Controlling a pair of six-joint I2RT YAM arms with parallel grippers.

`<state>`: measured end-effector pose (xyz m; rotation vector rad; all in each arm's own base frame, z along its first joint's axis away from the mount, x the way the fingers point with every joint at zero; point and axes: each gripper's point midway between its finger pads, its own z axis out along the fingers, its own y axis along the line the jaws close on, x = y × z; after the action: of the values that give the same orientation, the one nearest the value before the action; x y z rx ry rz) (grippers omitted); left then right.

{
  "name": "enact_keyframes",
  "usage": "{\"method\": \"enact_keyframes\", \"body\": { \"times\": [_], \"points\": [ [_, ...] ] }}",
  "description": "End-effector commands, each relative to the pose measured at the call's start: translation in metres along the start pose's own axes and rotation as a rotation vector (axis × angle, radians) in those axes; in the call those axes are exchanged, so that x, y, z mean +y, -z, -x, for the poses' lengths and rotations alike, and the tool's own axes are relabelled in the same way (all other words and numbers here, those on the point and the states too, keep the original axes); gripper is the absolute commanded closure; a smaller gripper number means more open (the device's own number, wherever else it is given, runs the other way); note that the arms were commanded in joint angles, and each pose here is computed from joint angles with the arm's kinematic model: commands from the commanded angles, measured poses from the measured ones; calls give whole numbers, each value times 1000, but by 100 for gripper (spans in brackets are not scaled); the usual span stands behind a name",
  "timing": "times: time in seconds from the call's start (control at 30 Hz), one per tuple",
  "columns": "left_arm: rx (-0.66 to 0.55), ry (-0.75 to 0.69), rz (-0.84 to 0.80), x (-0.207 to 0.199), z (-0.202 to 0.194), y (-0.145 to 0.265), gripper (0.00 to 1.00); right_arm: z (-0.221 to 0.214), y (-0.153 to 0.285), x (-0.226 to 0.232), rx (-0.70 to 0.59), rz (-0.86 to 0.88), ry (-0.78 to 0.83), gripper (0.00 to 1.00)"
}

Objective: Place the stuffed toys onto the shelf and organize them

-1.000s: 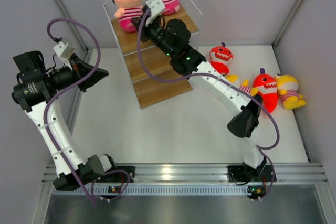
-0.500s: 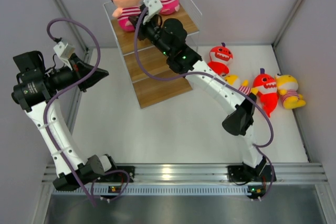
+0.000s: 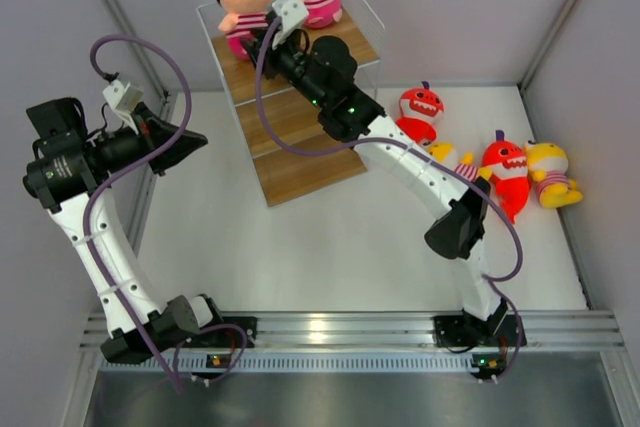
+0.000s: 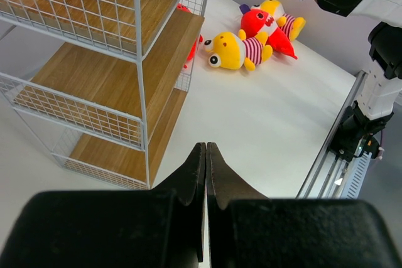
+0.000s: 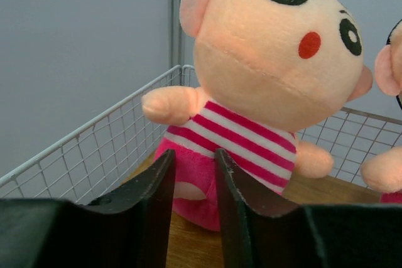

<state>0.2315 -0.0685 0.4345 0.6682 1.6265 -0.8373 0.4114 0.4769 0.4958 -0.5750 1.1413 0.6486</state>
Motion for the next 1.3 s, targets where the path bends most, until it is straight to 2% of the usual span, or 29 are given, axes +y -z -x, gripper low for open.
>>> {"method": "enact_keyframes", "body": {
  "times": [0.0,0.07,0.13,0.4,0.5,0.6,0.63,0.67,0.7,0.73,0.83,0.87,0.9,0.93,1.0,1.03,1.07,1.17,1.2,1.27],
  "points": [
    [-20,-44,-18,-3,3,0,98,71,17,-6,-134,-3,17,65],
    [-17,-44,-14,-2,3,0,98,76,19,-9,-138,-15,31,57],
    [-15,-50,-8,-2,2,1,97,78,21,-11,-138,-21,45,53],
    [7,-28,19,6,-7,1,96,91,27,-14,-149,-27,64,47],
    [29,-22,49,11,-13,1,96,104,34,-14,-157,-22,65,42],
    [65,-16,93,20,-26,3,95,109,46,-12,-115,4,71,31],
    [91,-13,129,26,-33,5,94,115,59,-13,-76,14,83,24],
    [108,-6,151,29,-38,6,93,117,67,-14,-55,17,90,12],
    [129,18,167,34,-47,7,92,112,75,-15,-21,19,96,5],
    [167,31,217,43,-56,10,91,137,95,-21,-40,10,99,1],
    [240,87,294,59,-80,17,86,144,141,-44,39,-29,66,1],
    [280,122,332,66,-94,21,86,124,153,-53,118,-51,55,1],
    [301,133,354,70,-100,23,83,137,175,-65,117,-97,26,1],
    [316,144,366,72,-106,25,82,131,190,-96,150,-198,22,1],
    [354,177,395,79,-121,28,77,103,222,-123,251,-291,-28,1],
    [362,186,408,82,-125,29,74,91,240,-158,279,-395,-65,1],
    [374,205,418,85,-133,30,71,59,254,-175,356,-448,-92,1],
    [407,228,483,98,-148,35,62,10,307,-237,475,-626,-213,1],
    [424,233,520,102,-153,40,61,-28,323,-254,552,-686,-288,1],
    [435,237,544,107,-161,41,58,-76,371,-290,680,-829,-373,1]
  ]
}}
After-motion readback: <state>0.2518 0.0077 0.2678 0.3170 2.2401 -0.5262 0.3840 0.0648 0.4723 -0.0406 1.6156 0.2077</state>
